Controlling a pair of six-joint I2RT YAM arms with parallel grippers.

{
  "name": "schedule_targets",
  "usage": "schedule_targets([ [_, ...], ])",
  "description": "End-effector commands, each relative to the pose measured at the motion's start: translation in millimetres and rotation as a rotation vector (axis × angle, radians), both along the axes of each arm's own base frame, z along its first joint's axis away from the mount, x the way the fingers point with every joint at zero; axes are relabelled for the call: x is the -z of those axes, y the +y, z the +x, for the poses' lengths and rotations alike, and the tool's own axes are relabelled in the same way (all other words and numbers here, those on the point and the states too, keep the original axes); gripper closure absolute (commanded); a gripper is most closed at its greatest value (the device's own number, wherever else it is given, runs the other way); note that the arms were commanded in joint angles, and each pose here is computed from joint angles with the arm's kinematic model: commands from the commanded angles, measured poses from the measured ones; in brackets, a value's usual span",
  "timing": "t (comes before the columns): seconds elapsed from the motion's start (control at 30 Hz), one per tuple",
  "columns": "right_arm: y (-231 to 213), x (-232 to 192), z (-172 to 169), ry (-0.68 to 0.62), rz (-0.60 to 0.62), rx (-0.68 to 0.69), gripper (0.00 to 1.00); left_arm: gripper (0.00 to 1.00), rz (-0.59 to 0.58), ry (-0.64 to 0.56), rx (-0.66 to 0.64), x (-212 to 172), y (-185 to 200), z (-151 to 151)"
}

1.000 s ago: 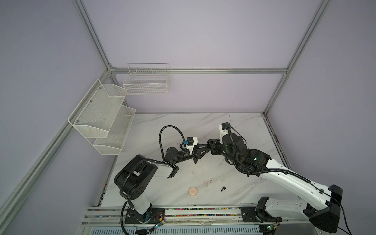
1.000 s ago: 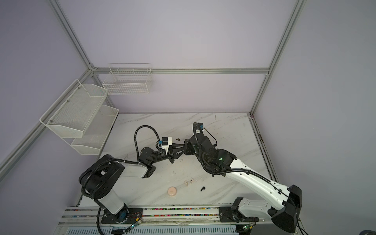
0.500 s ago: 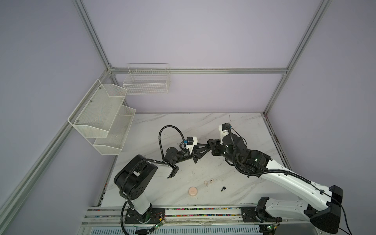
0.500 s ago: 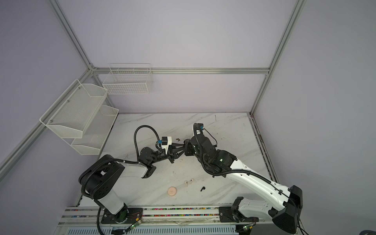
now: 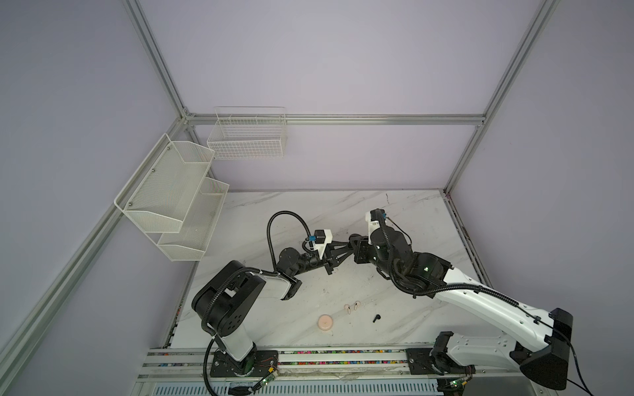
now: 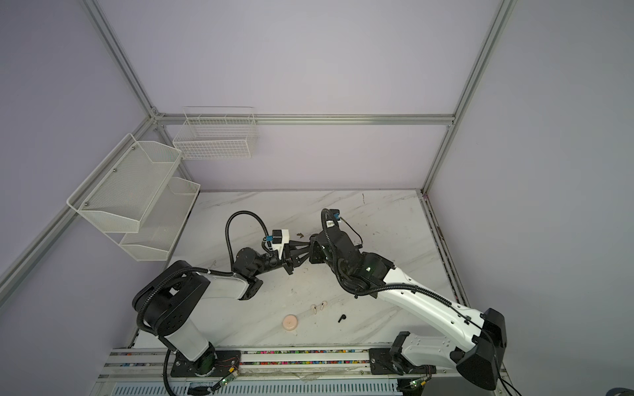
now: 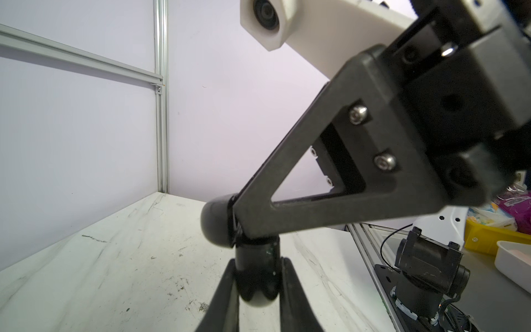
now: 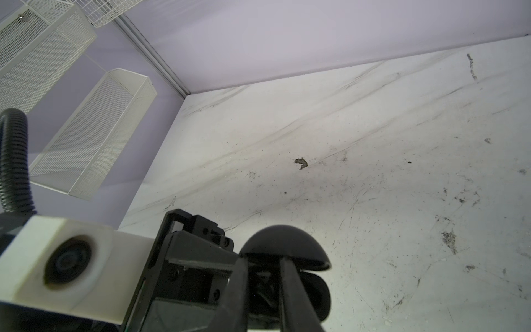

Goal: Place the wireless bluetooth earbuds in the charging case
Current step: 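Lower the black earbud into the case held by the left gripper, then open the right gripper to release the earbud and lift away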

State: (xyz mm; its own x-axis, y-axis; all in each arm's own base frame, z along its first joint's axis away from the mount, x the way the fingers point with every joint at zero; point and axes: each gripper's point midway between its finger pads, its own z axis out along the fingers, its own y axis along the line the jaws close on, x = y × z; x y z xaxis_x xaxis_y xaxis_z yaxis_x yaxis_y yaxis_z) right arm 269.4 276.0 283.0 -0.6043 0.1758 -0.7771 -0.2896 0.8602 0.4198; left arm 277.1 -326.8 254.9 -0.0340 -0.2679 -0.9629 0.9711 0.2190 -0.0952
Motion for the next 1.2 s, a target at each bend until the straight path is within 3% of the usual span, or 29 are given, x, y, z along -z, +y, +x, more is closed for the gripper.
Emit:
schedule_targets([
  [0.0,7,5,-3,0.014,-0.013,-0.022,0.84,1.0,-0.113,-0.166,0.004,-59,5,-9],
  [0.1,7,1,-4,0.014,-0.018,-0.024,0.79,1.0,-0.112,-0.167,0.001,-58,5,-9],
  [0.3,2,-14,-2,-0.003,-0.03,-0.009,0.62,1.0,-0.109,-0.169,-0.002,-57,6,-9],
  [0.5,-1,-22,-1,-0.015,-0.046,0.0,0.54,1.0,-0.107,-0.172,-0.004,-56,6,-10],
  [0.9,-5,-42,2,-0.038,-0.089,0.011,0.51,1.0,-0.102,-0.182,0.01,-56,6,-14],
  [1.0,-5,-50,-4,-0.028,-0.094,-0.024,0.57,1.0,-0.102,-0.19,0.008,-57,7,-15],
  [1.07,-4,-51,-13,-0.008,-0.125,-0.084,0.67,1.0,-0.1,-0.197,0.005,-57,7,-16],
  [1.17,-3,-43,-25,0.021,-0.175,-0.161,0.71,1.0,-0.096,-0.204,0.011,-56,8,-18],
])
